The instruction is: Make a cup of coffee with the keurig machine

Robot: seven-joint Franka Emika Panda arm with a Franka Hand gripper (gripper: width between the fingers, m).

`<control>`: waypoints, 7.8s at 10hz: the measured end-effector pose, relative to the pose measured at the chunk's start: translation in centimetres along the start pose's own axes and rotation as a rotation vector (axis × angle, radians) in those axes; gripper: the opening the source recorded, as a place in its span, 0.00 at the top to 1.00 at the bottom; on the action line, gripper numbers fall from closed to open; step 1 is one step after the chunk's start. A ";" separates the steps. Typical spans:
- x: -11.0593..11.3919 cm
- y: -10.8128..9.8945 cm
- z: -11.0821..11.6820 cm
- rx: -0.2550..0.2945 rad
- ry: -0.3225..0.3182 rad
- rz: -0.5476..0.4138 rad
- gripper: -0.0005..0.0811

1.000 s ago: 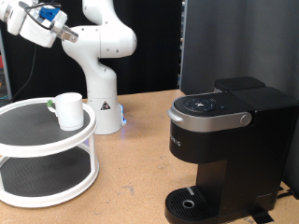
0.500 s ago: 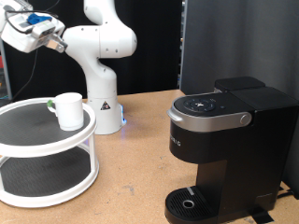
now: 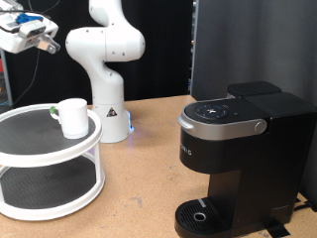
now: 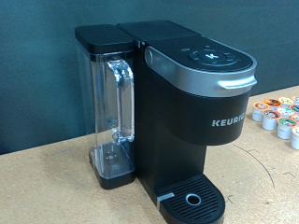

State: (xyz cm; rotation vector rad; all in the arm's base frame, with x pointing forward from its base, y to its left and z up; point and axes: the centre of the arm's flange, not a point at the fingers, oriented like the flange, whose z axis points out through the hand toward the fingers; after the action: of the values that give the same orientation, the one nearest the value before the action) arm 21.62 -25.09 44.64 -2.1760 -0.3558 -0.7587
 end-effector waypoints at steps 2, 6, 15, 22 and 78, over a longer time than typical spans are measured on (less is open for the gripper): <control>-0.4 0.0 -1.0 0.008 -0.006 -0.001 0.99; -0.7 0.1 -1.5 -0.003 -0.018 -0.006 0.99; -3.3 2.6 1.9 -0.064 0.003 -0.014 0.99; -6.8 5.5 3.9 -0.111 -0.019 -0.028 0.96; 0.4 7.2 22.7 -0.192 0.036 0.116 0.92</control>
State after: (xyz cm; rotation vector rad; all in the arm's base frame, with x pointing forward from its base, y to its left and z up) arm 34.45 -12.55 29.05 -2.3356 -0.1417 -0.7938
